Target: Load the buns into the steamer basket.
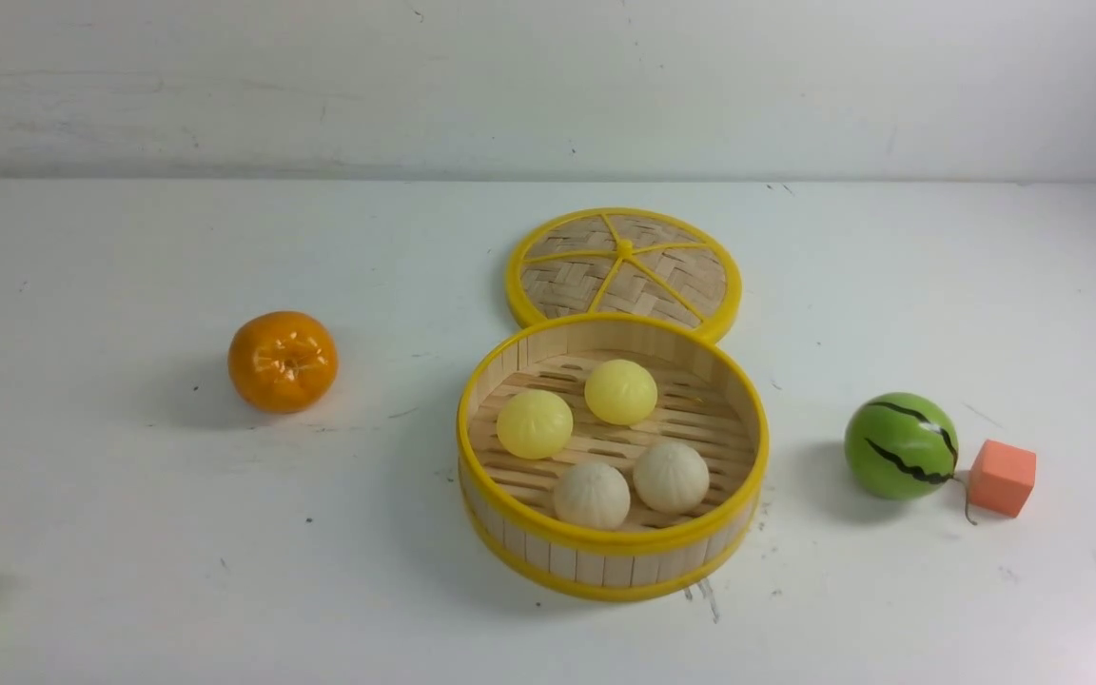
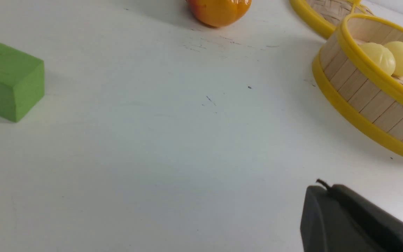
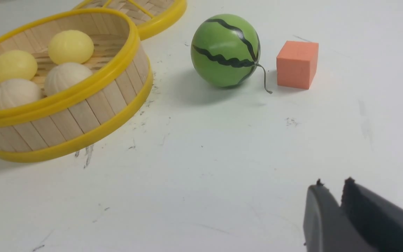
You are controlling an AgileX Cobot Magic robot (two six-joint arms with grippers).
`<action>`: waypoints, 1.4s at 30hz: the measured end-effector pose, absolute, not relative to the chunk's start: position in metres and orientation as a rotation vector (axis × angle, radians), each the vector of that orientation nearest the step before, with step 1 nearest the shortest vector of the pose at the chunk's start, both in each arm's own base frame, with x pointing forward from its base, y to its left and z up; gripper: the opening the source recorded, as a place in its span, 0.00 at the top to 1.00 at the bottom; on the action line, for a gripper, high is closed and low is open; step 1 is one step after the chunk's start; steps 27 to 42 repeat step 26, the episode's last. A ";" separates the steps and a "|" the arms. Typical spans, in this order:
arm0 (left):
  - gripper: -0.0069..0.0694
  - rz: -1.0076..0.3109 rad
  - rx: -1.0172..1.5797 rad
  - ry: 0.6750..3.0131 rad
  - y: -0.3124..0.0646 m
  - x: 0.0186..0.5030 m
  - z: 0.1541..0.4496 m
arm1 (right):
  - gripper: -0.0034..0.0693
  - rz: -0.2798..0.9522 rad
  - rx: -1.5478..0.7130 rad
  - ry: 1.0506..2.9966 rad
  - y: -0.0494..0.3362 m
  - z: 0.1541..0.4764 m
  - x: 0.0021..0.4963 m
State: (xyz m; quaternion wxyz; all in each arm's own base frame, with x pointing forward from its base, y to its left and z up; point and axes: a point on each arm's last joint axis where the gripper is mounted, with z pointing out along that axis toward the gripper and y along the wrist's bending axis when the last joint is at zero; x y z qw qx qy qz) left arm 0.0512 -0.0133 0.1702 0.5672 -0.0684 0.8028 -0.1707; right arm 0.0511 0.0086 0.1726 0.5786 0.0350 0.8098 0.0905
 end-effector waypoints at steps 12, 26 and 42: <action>0.93 -0.401 -0.161 1.887 -0.013 0.051 0.170 | 0.81 0.212 0.082 1.894 0.009 0.173 0.051; 0.93 -0.401 -0.161 1.887 -0.013 0.051 0.170 | 0.79 0.212 0.082 1.894 0.009 0.173 0.051; 0.93 -0.401 -0.161 1.887 -0.013 0.051 0.170 | 0.79 0.212 0.082 1.894 0.009 0.173 0.051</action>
